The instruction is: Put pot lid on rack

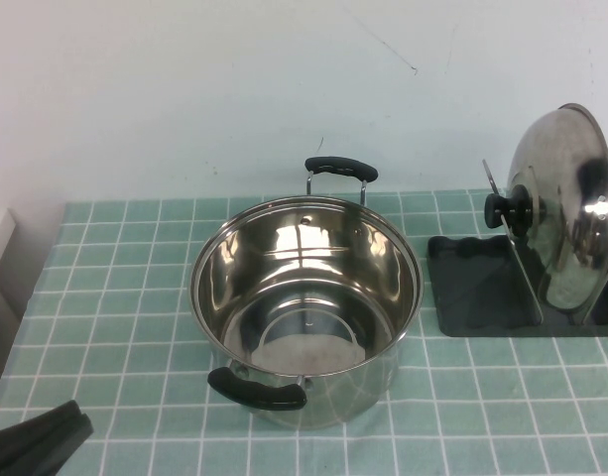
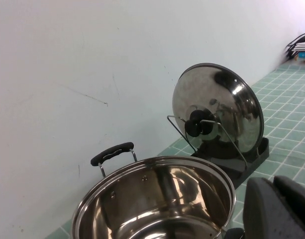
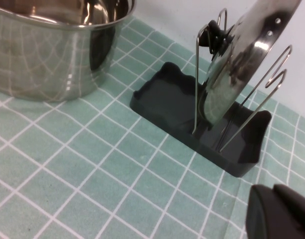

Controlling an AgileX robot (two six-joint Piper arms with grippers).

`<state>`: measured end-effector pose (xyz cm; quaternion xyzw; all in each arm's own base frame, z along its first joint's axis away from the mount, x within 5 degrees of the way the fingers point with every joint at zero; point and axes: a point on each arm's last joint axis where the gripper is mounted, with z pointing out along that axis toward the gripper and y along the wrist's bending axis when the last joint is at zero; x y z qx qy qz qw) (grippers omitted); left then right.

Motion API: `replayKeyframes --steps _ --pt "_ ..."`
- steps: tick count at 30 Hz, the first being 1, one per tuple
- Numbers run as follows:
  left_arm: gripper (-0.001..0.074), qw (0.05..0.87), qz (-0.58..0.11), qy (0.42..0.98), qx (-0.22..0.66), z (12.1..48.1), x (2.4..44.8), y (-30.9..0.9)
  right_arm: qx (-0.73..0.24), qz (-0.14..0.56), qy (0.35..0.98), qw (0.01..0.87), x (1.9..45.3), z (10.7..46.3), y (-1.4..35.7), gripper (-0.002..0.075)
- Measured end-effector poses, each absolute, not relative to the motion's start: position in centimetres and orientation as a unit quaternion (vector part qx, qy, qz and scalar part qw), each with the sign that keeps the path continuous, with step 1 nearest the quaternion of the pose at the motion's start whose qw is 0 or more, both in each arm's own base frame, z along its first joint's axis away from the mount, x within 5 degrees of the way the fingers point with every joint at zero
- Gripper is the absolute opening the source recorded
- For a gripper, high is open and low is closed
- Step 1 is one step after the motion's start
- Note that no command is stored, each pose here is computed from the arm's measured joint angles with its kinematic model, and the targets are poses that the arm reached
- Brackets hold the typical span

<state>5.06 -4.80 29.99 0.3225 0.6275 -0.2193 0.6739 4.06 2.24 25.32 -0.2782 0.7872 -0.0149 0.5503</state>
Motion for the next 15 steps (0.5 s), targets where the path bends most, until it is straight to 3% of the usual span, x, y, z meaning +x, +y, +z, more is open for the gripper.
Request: replayKeyframes --steps 7,11,15 --pt "-0.0002 0.665 -0.206 0.649 0.308 29.6 5.2 -4.4 -0.278 -0.015 0.787 0.550 4.1 25.3 2.2 0.0001" --pt "-0.0002 0.649 -0.225 0.692 0.222 29.1 5.0 -3.5 -0.278 -0.015 0.787 0.550 4.1 25.3 2.2 0.0001" --pt "-0.0002 0.666 -0.196 0.705 0.148 28.8 4.6 -2.2 -0.278 -0.015 0.787 0.550 4.1 25.3 2.2 0.0001"
